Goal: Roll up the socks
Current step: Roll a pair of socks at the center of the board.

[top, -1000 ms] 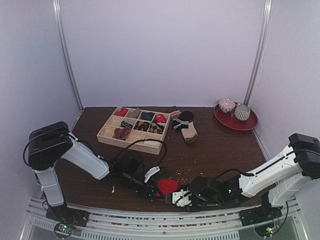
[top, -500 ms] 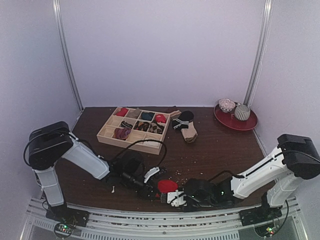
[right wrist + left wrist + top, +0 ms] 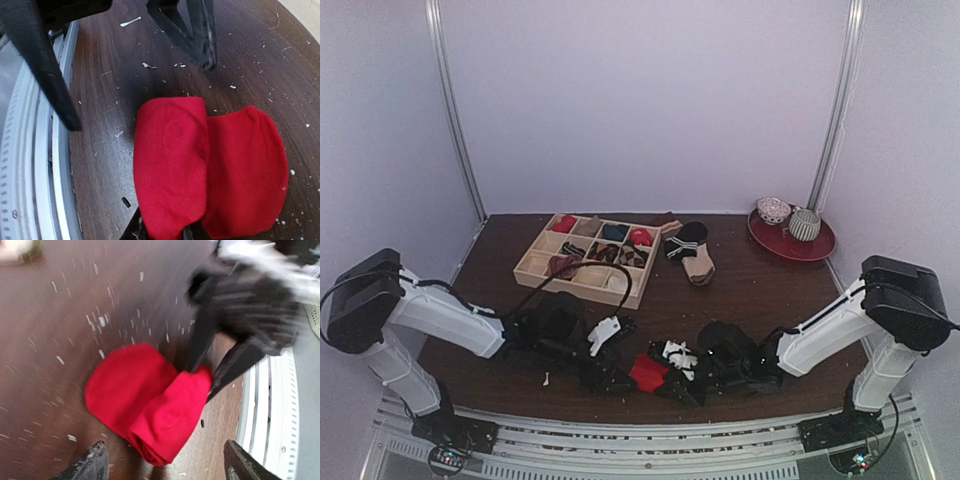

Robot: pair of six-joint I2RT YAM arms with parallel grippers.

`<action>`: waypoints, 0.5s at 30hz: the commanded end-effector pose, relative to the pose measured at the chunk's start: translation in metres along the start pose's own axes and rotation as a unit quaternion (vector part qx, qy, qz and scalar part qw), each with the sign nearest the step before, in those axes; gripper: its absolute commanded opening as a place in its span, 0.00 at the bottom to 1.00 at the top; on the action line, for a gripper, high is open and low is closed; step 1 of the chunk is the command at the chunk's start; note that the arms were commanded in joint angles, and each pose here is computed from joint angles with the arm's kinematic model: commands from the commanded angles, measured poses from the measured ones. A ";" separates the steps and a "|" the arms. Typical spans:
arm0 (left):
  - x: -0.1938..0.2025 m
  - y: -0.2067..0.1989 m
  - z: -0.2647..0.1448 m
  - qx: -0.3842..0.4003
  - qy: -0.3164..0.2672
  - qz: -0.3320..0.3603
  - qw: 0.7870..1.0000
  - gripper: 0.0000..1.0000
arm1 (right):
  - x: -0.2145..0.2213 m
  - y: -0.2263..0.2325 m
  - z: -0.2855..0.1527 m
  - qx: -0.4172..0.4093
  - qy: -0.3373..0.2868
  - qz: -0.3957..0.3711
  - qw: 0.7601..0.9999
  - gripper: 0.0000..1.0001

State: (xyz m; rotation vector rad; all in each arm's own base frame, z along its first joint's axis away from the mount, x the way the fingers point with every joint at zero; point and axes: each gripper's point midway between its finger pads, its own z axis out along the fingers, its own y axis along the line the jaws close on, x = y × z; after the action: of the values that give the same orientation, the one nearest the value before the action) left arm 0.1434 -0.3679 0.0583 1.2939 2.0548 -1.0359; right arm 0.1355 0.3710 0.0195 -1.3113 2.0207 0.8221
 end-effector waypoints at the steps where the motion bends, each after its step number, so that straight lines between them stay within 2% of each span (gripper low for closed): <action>1: -0.044 -0.003 -0.024 -0.043 -0.115 0.135 0.983 0.79 | 0.099 0.016 0.001 -0.086 0.167 0.155 0.970 0.17; 5: -0.045 -0.013 -0.022 -0.026 -0.140 0.198 0.970 0.78 | 0.120 0.016 0.001 -0.103 0.205 0.202 0.952 0.17; 12: -0.011 -0.022 0.010 0.028 -0.097 0.188 0.977 0.74 | 0.126 0.012 -0.002 -0.117 0.218 0.241 0.939 0.17; 15: -0.001 -0.022 0.019 0.028 -0.070 0.183 0.980 0.66 | 0.126 0.011 -0.001 -0.117 0.221 0.243 0.937 0.17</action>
State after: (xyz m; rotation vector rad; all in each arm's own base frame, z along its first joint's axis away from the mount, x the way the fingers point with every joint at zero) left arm 0.1339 -0.3789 0.0536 1.4578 1.6842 -0.9677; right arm 0.1336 0.3825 0.0156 -1.2172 2.1601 1.2860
